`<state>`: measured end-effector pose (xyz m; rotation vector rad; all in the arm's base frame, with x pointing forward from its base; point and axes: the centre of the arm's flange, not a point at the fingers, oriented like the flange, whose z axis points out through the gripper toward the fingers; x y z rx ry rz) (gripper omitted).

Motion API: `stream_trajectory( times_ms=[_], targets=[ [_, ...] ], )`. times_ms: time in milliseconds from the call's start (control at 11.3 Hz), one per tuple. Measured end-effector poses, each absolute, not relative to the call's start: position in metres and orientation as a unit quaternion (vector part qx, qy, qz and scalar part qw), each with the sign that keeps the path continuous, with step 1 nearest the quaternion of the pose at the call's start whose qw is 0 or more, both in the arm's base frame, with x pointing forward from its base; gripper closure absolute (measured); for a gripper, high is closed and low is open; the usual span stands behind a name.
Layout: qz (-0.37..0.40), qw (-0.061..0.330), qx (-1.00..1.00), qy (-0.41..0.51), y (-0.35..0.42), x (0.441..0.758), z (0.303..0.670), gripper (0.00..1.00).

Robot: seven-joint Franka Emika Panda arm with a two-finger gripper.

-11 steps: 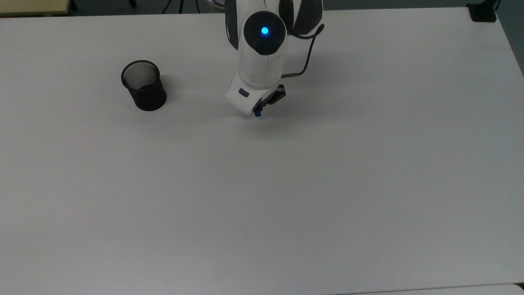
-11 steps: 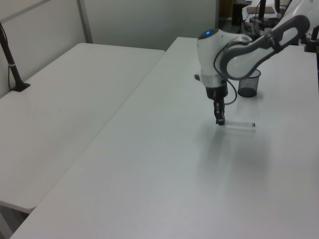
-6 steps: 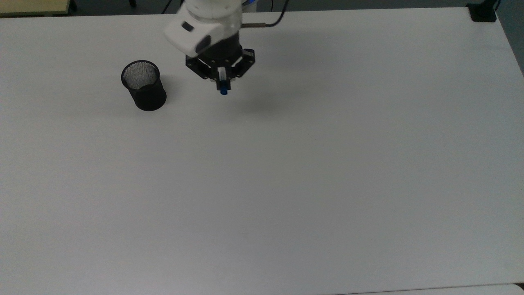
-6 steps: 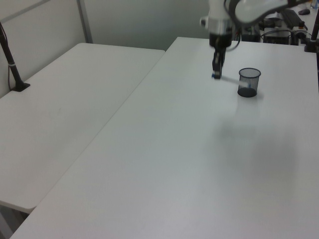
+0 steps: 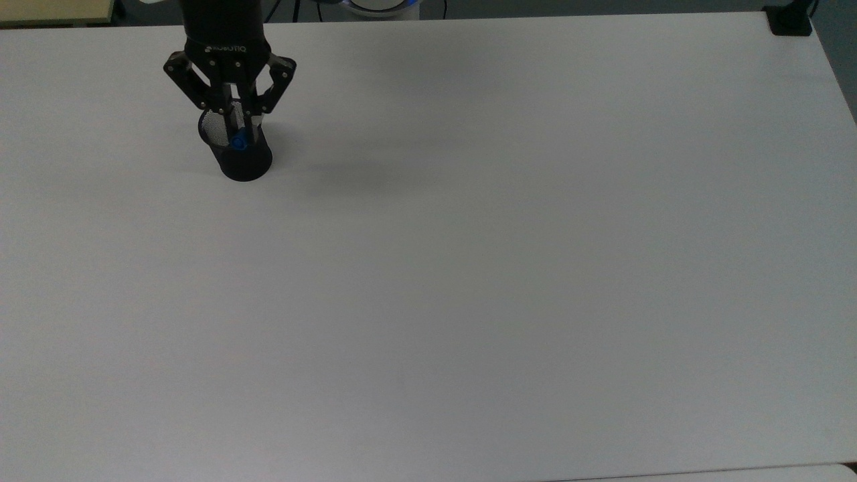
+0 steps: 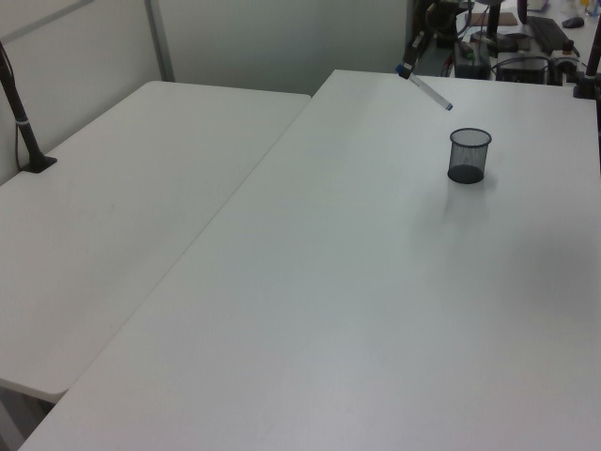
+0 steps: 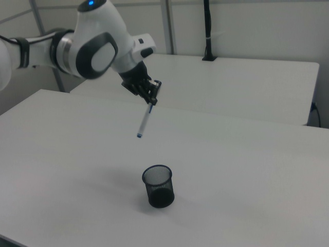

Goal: Insert the marker
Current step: 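Lift the marker and carry it over the black mesh pen cup, then lower the marker into the pen cup and open the gripper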

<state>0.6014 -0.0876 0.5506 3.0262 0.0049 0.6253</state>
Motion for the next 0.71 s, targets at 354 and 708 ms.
stream_trajectory(
  times_ms=[354,708],
  targets=[
    [0.284,0.052,0.957,0.008,-0.123,0.554,0.524,0.83],
    [0.292,0.070,0.953,0.038,-0.154,0.487,0.519,0.83]
  ],
)
